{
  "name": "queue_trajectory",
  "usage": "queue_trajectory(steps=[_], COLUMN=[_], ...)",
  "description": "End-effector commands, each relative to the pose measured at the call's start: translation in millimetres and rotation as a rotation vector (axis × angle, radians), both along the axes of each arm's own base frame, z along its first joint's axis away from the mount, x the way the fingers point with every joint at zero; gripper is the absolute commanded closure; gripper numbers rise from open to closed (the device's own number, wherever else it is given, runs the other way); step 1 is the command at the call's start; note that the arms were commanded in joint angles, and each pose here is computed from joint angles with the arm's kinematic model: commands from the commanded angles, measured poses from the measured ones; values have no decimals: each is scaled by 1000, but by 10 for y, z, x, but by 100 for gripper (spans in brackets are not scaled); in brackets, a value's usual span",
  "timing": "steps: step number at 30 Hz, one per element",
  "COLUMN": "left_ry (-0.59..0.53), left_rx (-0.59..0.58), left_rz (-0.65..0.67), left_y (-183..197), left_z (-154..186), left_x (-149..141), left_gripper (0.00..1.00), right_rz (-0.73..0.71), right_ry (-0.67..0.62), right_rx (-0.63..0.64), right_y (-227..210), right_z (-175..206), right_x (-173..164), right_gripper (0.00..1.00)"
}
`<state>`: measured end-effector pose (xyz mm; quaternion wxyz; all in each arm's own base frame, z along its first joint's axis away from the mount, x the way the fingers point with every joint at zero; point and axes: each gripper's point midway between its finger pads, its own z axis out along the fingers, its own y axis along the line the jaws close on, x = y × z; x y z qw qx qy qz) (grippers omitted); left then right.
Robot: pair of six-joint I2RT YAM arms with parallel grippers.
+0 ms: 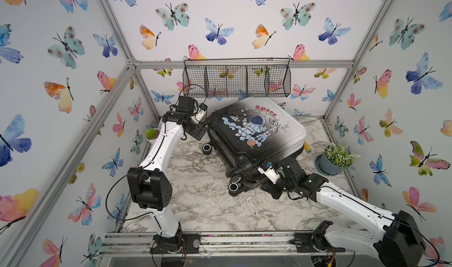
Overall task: Close the suitcase zippers
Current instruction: Zip the zipper on the suitcase.
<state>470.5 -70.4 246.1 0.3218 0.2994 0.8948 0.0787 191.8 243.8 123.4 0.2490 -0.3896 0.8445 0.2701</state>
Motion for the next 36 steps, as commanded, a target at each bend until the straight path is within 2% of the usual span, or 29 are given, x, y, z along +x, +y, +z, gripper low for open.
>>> queue_trajectory(steps=[1,7,11,13,15,18,24,26,29,32,36], left_ry=[-13,76,113,139,171,166,146,158,147,154,178], left_rx=[-50,-151,-195,-161,-111,-135,-191,-160,-86,-115,-144], left_rz=[-109,-209,-222,-191,-157,-149,-180,-154,-97,-42,-8], left_y=[-128,-385,-462,-394,-283,-259,-359,-290,-121,-2,100], left_z=[45,-181,-310,-444,-649,-628,-460,-523,-499,-479,-476], left_x=[119,136,185,205,244,276,234,225,176,167,85], left_gripper=[2,6,10,18,33,51,67,68,59,51,30], right_rz=[-17,-16,-20,-23,-25,-26,-10,-9,-4,-5,4], right_ry=[-83,-74,-72,-72,-73,-72,-53,-52,-54,-53,-44], right_rx=[70,63,57,54,51,52,52,50,47,45,40], right_y=[105,111,107,102,96,95,120,123,123,118,132], right_z=[294,269,257,256,262,263,230,225,230,227,206], right_x=[208,216,229,233,236,234,219,220,220,218,215], right_gripper=[98,98,97,97,98,98,98,98,98,98,98])
